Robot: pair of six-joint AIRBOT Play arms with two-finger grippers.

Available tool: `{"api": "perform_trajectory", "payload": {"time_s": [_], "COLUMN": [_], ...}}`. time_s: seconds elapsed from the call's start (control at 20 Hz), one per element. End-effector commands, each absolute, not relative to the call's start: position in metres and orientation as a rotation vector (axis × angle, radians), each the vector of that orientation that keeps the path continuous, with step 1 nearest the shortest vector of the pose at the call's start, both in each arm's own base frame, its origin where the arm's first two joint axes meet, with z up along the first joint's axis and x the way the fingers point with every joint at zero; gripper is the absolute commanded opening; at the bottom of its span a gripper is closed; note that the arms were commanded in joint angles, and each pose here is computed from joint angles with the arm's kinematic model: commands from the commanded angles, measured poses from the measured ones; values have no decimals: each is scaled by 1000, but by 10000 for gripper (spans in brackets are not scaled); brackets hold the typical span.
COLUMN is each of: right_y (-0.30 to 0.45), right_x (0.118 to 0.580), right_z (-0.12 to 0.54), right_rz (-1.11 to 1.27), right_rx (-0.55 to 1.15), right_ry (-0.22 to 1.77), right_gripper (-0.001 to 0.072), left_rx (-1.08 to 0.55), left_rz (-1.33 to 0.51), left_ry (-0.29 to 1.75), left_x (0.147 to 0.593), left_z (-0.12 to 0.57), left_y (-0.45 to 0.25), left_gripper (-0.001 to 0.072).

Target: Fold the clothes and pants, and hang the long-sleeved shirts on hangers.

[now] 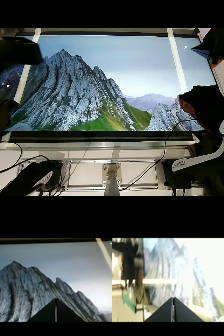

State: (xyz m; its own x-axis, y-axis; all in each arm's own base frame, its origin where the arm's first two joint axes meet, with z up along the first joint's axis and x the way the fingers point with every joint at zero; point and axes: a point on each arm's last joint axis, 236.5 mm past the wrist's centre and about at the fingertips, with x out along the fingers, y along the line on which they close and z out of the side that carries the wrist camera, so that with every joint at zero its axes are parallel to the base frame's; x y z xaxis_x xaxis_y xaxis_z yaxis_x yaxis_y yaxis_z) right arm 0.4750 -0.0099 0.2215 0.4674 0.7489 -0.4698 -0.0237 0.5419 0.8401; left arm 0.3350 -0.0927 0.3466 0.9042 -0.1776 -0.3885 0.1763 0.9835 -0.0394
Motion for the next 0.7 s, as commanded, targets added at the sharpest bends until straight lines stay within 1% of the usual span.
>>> {"api": "perform_trajectory", "payload": {"time_s": [0.0, 0.25, 0.65], "right_y": [43, 61, 63], "right_x": [479, 490, 490], "right_z": [226, 231, 231], "right_rz": [650, 661, 664], "right_rx": [840, 837, 836], "right_ry": [1001, 964, 966], "right_gripper": [37, 37, 37], "left_rx": [-22, -41, -43], "left_rz": [-171, -175, -175], "left_ry": [384, 329, 322], "left_x": [298, 274, 271], "left_z": [362, 379, 381], "left_y": [-74, -64, -63], "left_gripper": [14, 15, 15]}}
